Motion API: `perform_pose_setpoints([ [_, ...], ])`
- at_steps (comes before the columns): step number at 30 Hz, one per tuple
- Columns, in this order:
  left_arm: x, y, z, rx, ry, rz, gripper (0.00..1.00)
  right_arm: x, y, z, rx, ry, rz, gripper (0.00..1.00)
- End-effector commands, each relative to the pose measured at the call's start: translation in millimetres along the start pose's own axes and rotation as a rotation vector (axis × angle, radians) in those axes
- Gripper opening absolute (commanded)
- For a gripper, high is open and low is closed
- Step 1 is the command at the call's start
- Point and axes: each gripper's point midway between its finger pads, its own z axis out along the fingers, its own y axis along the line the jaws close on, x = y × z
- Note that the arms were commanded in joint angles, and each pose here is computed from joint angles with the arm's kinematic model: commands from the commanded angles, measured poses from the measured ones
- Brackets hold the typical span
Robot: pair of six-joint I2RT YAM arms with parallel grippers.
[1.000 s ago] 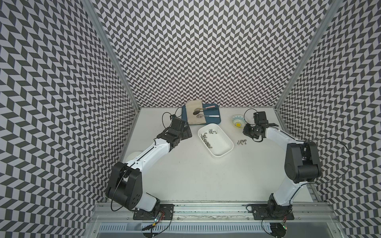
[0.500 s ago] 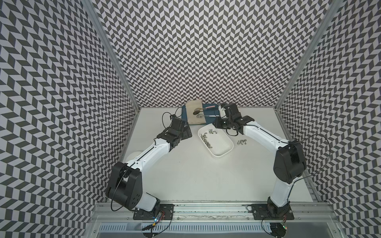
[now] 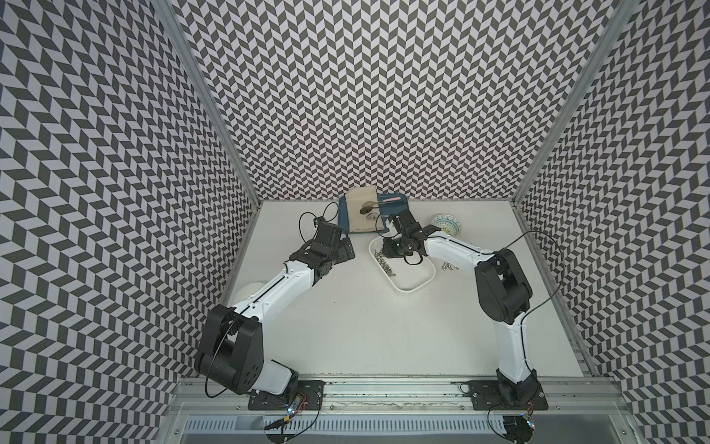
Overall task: Take out the wing nut from the storage box
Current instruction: Pick up the wing nut from the storage box.
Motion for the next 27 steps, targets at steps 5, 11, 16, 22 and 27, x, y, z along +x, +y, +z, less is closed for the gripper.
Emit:
perform_pose_setpoints([
  [5, -0.9, 2.3, -7.0, 0.006, -0.001, 0.006, 0.96, -23.6, -0.5, 13.1, 0.015, -0.099, 0.078, 0.24],
  [11, -0.2, 5.4, -8.9, 0.001, -0.002, 0.009, 0.96, -27.9, 0.0, 22.2, 0.007, -0.126, 0.132, 0.24],
  [16, -0.5, 6.3, -9.6, 0.000, -0.002, 0.013, 0.96, -27.2, -3.5, 33.0, 0.018, -0.119, 0.152, 0.24],
  [22, -2.1, 8.4, -9.6, -0.007, -0.003, 0.019, 0.96, -26.1, -5.5, 43.0, 0.027, -0.117, 0.166, 0.24],
  [27, -5.3, 9.9, -10.1, -0.009, -0.008, 0.023, 0.96, -25.5, -7.8, 49.8, 0.033, -0.116, 0.176, 0.24],
])
